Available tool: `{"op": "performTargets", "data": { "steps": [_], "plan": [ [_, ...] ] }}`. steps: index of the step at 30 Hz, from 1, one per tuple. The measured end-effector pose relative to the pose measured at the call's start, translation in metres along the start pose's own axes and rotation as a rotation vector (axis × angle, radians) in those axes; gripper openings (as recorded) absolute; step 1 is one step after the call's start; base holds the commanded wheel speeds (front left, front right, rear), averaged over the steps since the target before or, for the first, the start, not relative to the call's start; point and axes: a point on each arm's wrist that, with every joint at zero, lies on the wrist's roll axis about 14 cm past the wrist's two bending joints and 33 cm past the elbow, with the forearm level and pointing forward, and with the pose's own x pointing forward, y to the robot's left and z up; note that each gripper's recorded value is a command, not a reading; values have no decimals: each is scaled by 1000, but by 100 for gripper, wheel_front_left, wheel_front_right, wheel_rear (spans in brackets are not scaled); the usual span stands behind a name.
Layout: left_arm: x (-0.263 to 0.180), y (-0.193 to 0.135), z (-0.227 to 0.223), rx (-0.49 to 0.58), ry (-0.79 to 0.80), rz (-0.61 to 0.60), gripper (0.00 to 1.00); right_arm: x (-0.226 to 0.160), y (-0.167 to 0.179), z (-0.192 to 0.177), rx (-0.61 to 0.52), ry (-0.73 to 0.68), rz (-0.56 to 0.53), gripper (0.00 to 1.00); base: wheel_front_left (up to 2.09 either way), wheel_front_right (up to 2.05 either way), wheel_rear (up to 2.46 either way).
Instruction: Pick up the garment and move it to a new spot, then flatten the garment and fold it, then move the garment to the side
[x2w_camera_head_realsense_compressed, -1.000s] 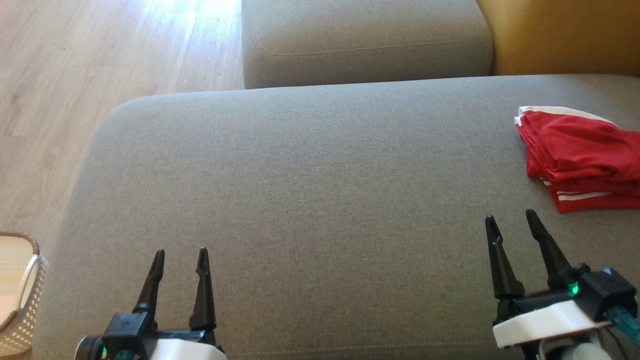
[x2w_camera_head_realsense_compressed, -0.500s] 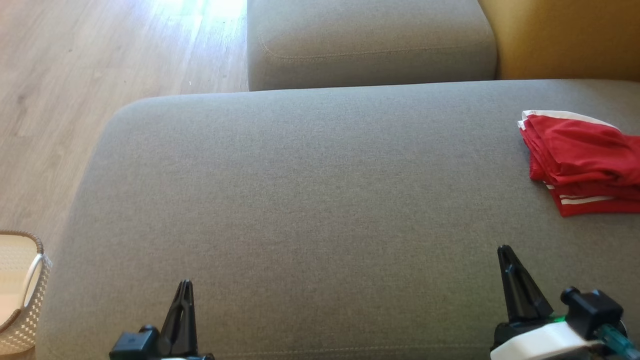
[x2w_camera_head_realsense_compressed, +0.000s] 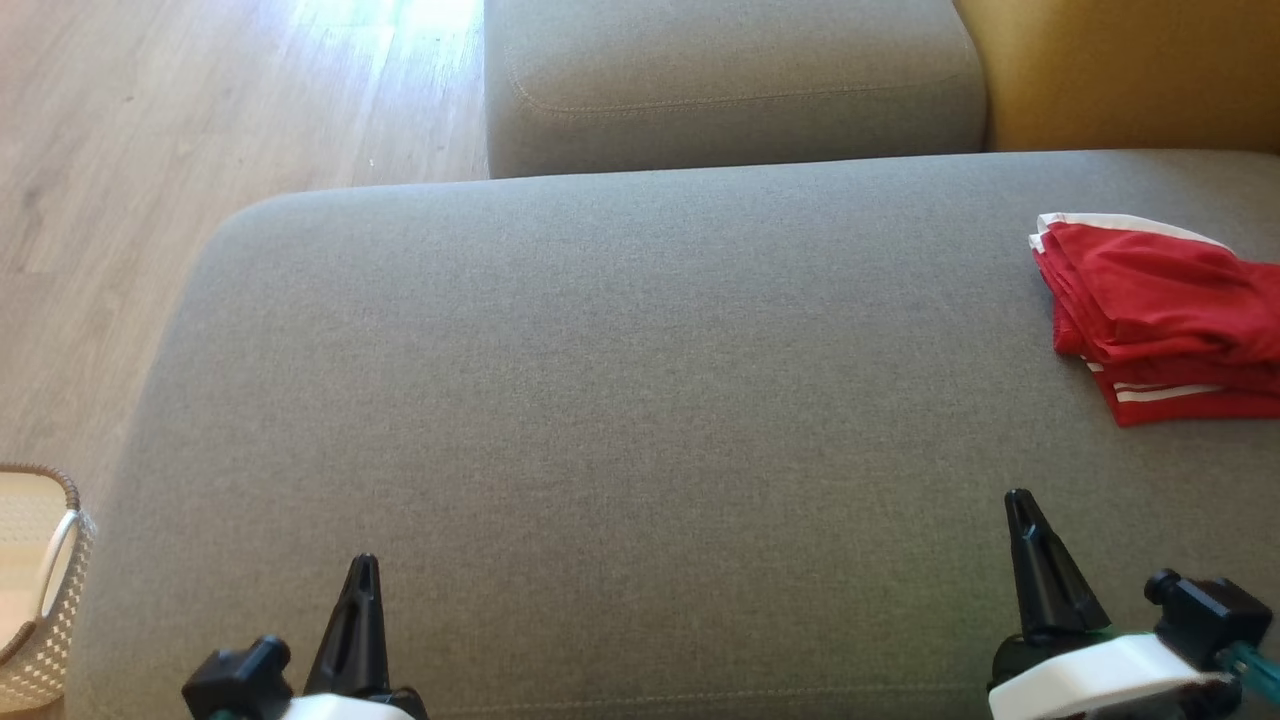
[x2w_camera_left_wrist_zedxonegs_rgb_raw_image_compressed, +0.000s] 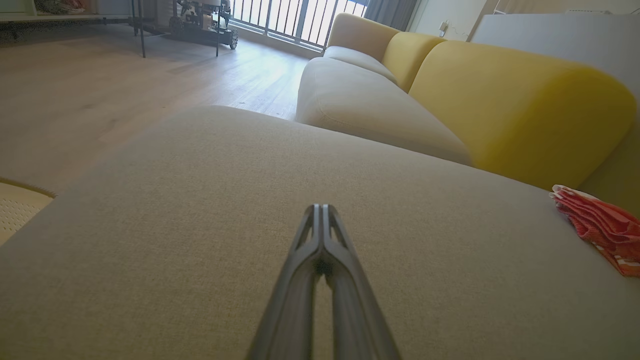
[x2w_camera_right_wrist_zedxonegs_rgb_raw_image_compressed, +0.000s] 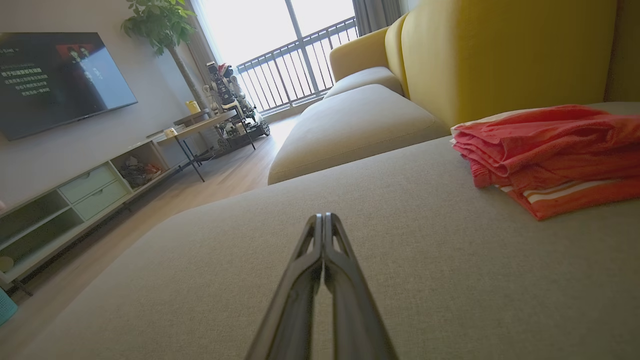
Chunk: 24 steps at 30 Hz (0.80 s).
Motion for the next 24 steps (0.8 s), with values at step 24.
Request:
{"op": "performTargets", "data": {
  "steps": [24],
  "plan": [
    [16,8,-7,-282,63,25,0,6,-14,-4,275,21,-72,0,0,0,0]
  ]
}}
